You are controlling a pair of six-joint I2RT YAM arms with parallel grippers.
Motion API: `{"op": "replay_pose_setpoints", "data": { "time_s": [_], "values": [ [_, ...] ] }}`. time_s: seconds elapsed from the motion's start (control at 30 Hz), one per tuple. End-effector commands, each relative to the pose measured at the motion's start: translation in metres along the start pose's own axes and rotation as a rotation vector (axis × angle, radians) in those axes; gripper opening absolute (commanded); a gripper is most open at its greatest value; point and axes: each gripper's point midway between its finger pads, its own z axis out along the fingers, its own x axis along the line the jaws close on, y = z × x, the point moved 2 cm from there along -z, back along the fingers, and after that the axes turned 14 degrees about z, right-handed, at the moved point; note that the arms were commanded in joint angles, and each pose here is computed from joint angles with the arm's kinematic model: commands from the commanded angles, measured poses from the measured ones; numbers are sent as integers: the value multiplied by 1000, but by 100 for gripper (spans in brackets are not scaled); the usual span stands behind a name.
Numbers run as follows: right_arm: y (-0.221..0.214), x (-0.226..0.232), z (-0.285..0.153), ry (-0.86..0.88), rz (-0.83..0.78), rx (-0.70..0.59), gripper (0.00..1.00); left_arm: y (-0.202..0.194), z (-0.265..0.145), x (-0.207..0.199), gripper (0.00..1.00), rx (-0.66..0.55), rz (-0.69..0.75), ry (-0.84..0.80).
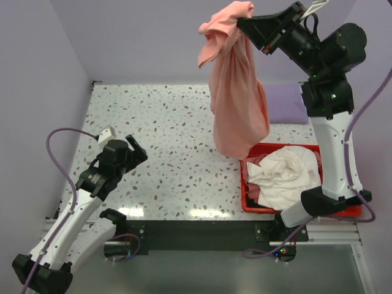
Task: Fold and stack the t-shirts
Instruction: Grab the tshirt from the pile, then move the tshirt to the center of the board
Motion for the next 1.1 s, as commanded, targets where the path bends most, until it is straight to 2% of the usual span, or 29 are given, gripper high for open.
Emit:
{"op": "replay_pose_setpoints", "data": {
  "time_s": [0.0, 0.03, 0.07, 0.1, 0.17, 0.3, 0.47, 0.6, 0.63, 0.67, 0.77, 0.8, 0.87, 0.9, 0.93, 1.07],
  "values": [
    [19, 80, 9, 374, 61, -24, 7, 28, -16, -10, 100, -66, 4, -50],
    [7, 73, 25, 385, 77, 3, 7, 30, -18, -11, 100, -72, 9, -54],
    [-14, 84, 37, 407, 111, 48, 8, 33, -20, -10, 100, -81, 9, -54],
    [-15, 97, 41, 438, 55, 31, 8, 37, -22, -10, 100, -94, 10, -47],
    [-40, 96, 62, 430, 91, 55, 7, 38, -27, -6, 100, -97, 9, -37],
    [-63, 79, 95, 407, 136, 37, 7, 41, -39, 0, 100, -94, -5, -16],
    [-118, 48, 118, 392, 261, 171, 7, 37, -50, 18, 100, -98, -39, 51],
    [-189, -36, 106, 152, 277, 304, 11, 38, -53, 22, 100, -121, -68, 55],
    [-197, -65, 98, 82, 272, 325, 12, 38, -53, 22, 100, -127, -74, 53],
    [-229, -104, 80, -33, 299, 398, 13, 36, -52, 23, 100, -126, -80, 59],
    [-271, -191, 35, -228, 397, 508, 24, 31, -43, 24, 100, -111, -91, 81],
    [-303, -229, 13, -331, 464, 577, 29, 29, -40, 23, 100, -100, -86, 82],
    [-326, -274, -23, -473, 533, 656, 68, 20, -26, 20, 100, -57, -72, 103],
    [-337, -291, -33, -527, 551, 675, 94, 16, -20, 18, 100, -34, -63, 107],
    [-338, -300, -41, -561, 555, 679, 99, 13, -15, 17, 100, -17, -58, 114],
    [-332, -309, -57, -639, 439, 699, 99, -2, 16, 15, 100, 72, -20, 193]
  ]
}}
